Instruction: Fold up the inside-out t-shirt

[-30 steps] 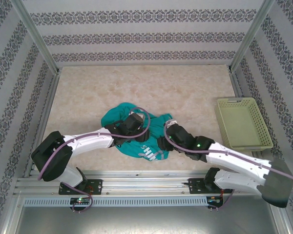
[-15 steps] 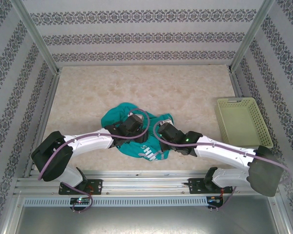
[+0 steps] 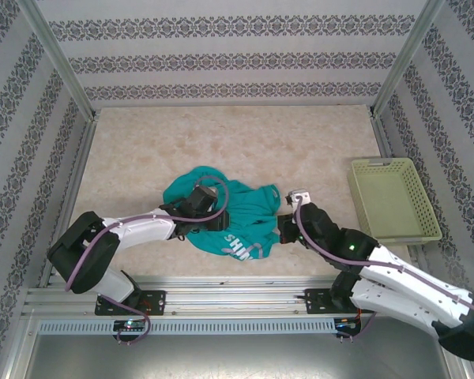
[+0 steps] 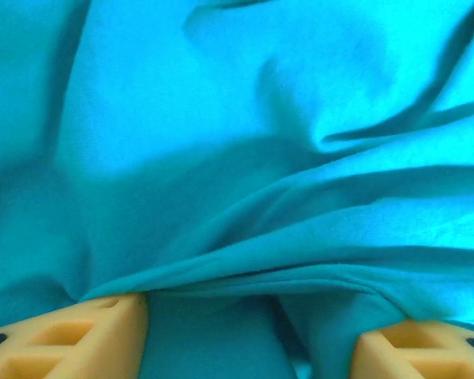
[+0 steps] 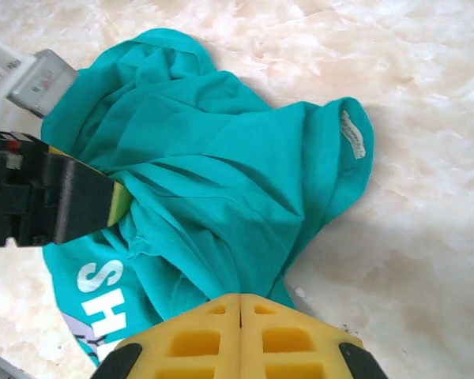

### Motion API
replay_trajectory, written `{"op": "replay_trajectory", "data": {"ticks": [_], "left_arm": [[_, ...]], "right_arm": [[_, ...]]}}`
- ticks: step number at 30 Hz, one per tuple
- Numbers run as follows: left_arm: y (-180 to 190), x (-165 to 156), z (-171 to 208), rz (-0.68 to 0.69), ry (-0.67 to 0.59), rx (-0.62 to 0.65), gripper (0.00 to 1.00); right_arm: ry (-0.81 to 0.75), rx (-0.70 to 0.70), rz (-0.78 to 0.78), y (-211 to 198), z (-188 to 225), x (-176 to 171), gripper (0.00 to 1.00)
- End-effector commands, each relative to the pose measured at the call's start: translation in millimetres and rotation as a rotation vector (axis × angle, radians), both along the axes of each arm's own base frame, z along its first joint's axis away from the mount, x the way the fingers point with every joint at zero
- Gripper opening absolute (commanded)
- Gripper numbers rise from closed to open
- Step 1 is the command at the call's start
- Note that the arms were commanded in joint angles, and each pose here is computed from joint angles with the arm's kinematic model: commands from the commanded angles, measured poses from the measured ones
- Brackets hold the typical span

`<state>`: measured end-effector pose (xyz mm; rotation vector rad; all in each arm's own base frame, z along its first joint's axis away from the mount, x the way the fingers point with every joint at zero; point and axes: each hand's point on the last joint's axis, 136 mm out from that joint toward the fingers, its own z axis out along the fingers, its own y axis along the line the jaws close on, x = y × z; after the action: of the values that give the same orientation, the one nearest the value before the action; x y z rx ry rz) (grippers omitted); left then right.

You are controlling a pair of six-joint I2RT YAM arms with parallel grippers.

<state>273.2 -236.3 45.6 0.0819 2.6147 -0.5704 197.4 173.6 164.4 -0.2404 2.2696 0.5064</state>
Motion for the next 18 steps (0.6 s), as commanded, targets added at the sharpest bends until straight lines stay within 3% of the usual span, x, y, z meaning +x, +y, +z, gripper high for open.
{"op": "replay_trajectory", "data": {"ticks": [1, 8, 18], "left_arm": [[-1.8, 1.4, 10.2, -0.012, -0.015, 0.004, 0.58], [-32.3, -19.0, 72.3, -0.17, -0.244, 0.133, 0.63], [-81.6, -37.7, 68.4, -0.33, -0.298, 0.192, 0.6]], "right_arm": [[0.026, 0.05, -0.006, 0.8, -10.0, 1.1, 0.0], [0.033, 0.116, 0.046, 25.5, -0.2, 7.7, 0.0], [0.018, 0.169, 0.086, 39.6, 19.9, 9.1, 0.0]]}}
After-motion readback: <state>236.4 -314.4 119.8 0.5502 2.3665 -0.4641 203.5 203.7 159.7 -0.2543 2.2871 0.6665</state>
